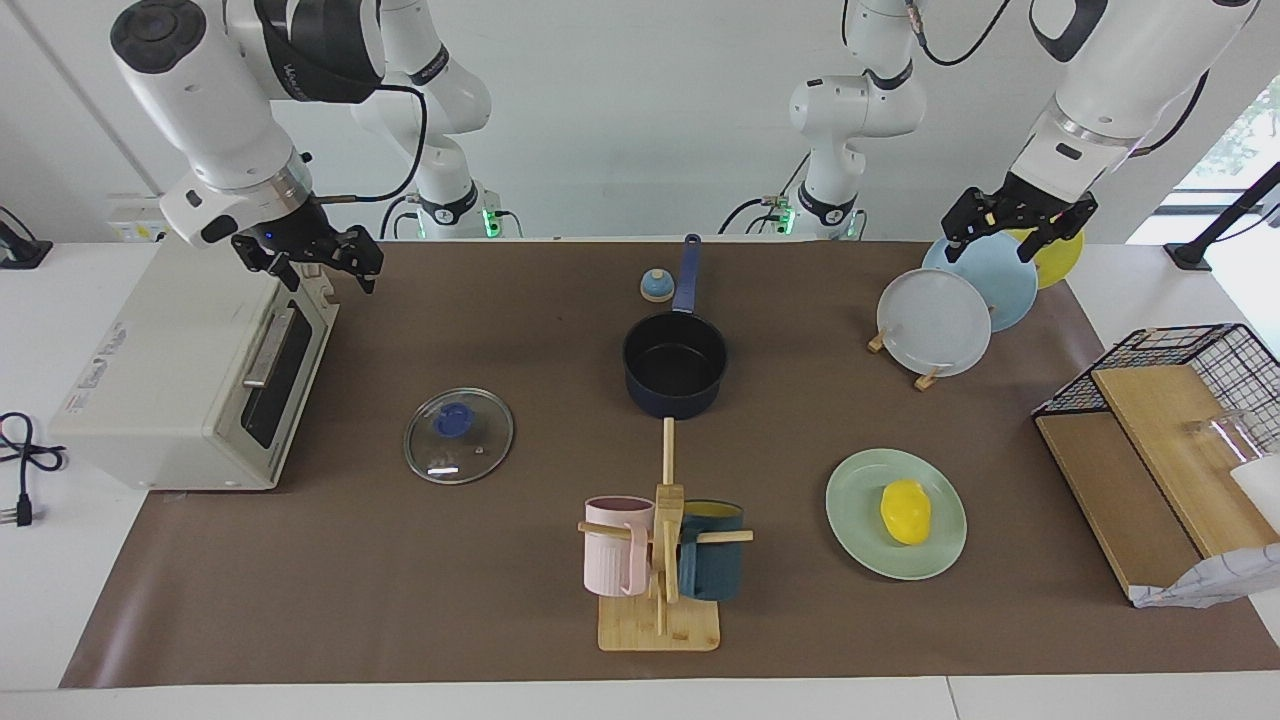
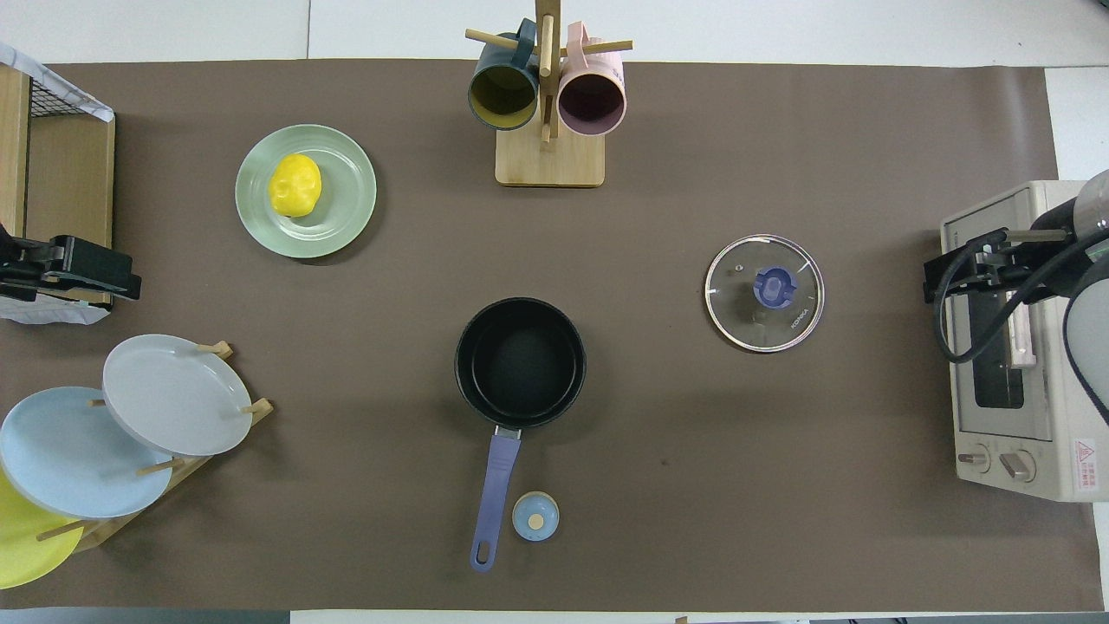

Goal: Transfer potato from pot to plate

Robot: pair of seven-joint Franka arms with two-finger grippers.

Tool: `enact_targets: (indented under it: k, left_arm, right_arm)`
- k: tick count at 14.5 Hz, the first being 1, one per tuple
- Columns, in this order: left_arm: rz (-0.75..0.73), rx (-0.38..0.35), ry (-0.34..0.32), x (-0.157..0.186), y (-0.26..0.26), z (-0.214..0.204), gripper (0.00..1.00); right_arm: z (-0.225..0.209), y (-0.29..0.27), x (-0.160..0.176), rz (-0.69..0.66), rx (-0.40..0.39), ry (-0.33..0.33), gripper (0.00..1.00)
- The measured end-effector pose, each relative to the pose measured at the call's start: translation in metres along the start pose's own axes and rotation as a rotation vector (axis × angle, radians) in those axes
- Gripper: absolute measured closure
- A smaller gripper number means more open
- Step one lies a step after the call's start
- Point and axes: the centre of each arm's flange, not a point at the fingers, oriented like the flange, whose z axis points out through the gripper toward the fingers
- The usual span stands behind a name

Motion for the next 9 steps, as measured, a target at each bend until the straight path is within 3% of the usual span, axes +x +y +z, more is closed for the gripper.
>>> enact_targets:
  k: [9]
  left_arm:
    - [-0.005, 0.0, 0.008, -0.0027, -0.0028, -0.0044, 0.0]
  right_arm:
    - [0.0, 0.0, 0.0, 0.0, 0.0, 0.0, 0.0]
